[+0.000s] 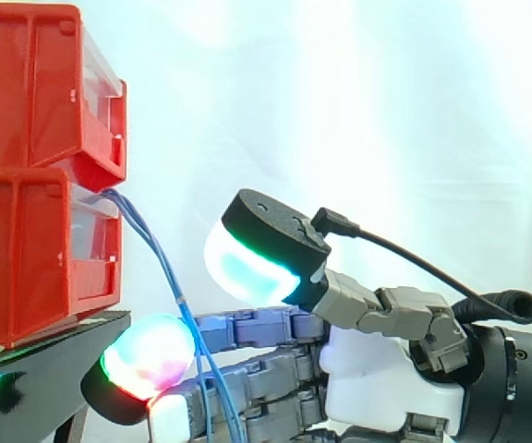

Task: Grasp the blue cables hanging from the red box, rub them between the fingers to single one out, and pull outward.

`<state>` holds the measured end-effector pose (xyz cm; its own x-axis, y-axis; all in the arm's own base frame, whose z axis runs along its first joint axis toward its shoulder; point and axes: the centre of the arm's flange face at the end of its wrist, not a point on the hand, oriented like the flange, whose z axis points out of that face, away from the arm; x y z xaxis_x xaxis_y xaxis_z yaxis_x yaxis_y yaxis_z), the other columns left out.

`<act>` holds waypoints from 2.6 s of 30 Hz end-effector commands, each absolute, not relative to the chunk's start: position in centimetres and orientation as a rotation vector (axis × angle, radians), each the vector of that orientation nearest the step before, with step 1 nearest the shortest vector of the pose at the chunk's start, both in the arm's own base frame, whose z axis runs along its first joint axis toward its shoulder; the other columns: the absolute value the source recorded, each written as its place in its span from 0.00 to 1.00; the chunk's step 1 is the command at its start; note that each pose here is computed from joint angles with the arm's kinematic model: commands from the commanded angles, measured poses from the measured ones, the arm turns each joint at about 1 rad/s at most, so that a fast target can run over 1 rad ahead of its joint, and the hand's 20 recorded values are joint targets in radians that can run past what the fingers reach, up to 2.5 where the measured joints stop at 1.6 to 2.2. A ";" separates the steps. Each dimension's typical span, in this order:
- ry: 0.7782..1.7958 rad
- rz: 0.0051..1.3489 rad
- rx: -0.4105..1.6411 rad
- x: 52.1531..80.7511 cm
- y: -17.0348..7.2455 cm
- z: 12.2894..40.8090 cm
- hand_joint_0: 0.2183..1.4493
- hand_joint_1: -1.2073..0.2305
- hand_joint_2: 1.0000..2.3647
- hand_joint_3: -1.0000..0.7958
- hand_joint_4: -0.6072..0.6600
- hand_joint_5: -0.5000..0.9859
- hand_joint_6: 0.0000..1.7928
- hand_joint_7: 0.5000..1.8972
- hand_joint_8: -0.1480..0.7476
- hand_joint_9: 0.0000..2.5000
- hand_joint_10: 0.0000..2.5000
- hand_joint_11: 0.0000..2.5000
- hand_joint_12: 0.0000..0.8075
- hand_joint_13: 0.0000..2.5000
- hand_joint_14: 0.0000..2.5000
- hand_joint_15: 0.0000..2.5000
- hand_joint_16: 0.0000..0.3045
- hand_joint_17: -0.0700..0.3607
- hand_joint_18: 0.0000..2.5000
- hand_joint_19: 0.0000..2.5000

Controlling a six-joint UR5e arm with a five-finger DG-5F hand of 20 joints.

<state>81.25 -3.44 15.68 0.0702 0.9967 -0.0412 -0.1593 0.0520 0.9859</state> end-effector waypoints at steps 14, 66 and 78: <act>1.109 1.146 1.131 80.6 -4.6 15.0 0.28 0.40 0.00 0.31 0.61 0.27 0.28 0.50 0.42 0.36 0.01 0.20 0.36 0.32 0.01 0.20 0.13 0.37 0.25 0.20; 1.166 1.083 1.142 79.5 -4.9 20.7 0.25 0.42 0.00 0.29 0.60 0.23 0.45 0.27 0.44 0.37 0.01 0.25 0.39 0.34 0.01 0.23 0.14 0.39 0.28 0.23; 1.197 1.080 1.205 79.2 -5.4 21.1 0.25 0.49 0.00 0.29 0.58 0.26 0.41 0.36 0.45 0.39 0.01 0.25 0.38 0.34 0.01 0.23 0.14 0.39 0.28 0.23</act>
